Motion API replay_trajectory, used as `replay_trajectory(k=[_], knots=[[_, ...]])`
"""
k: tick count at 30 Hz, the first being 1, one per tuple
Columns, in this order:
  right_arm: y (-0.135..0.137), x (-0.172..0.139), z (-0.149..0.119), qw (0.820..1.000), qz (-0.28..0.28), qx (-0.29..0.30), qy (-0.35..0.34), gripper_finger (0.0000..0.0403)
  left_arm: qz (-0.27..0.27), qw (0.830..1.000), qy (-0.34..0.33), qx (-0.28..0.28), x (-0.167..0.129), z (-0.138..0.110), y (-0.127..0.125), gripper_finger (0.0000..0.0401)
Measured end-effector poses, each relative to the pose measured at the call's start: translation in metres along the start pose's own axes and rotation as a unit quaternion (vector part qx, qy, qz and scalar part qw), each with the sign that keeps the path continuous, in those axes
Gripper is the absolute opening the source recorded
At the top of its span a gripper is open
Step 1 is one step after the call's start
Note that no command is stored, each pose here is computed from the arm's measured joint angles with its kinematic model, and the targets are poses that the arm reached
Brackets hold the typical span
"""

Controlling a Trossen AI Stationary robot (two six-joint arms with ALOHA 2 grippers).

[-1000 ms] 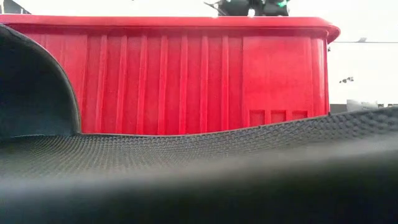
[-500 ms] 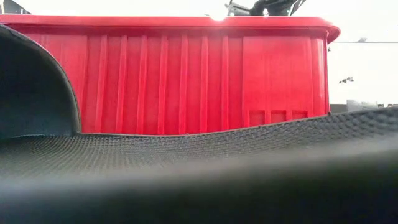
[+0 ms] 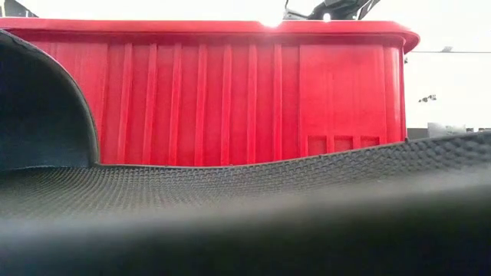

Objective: Pick and place slides into bin
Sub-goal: Put the black slide into the red bin

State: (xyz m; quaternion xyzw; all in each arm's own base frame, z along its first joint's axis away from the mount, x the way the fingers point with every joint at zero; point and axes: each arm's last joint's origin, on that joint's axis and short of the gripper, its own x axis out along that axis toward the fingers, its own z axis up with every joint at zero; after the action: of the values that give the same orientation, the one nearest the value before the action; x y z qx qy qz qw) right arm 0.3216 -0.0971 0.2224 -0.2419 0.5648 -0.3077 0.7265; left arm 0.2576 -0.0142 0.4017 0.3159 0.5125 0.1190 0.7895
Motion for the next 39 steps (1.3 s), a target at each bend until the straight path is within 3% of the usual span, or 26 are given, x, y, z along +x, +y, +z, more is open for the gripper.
replay_trajectory(k=[13,27,39], knots=[[0.0003,0.0004,-0.0003,1.0,0.012,0.013,-0.002,0.0006,0.0,1.0,0.0,0.0,0.0001,0.0,0.0001,0.0221],[0.0012,0.0004,0.0,0.999,0.027,0.038,-0.005,0.0135,0.0,1.0,0.001,0.002,0.0001,-0.0001,0.0,0.0221],[-0.0008,-0.0046,-0.0022,0.998,0.035,0.044,-0.006,0.0178,0.0,1.0,0.001,0.002,0.0001,-0.0002,0.0,0.0221]])
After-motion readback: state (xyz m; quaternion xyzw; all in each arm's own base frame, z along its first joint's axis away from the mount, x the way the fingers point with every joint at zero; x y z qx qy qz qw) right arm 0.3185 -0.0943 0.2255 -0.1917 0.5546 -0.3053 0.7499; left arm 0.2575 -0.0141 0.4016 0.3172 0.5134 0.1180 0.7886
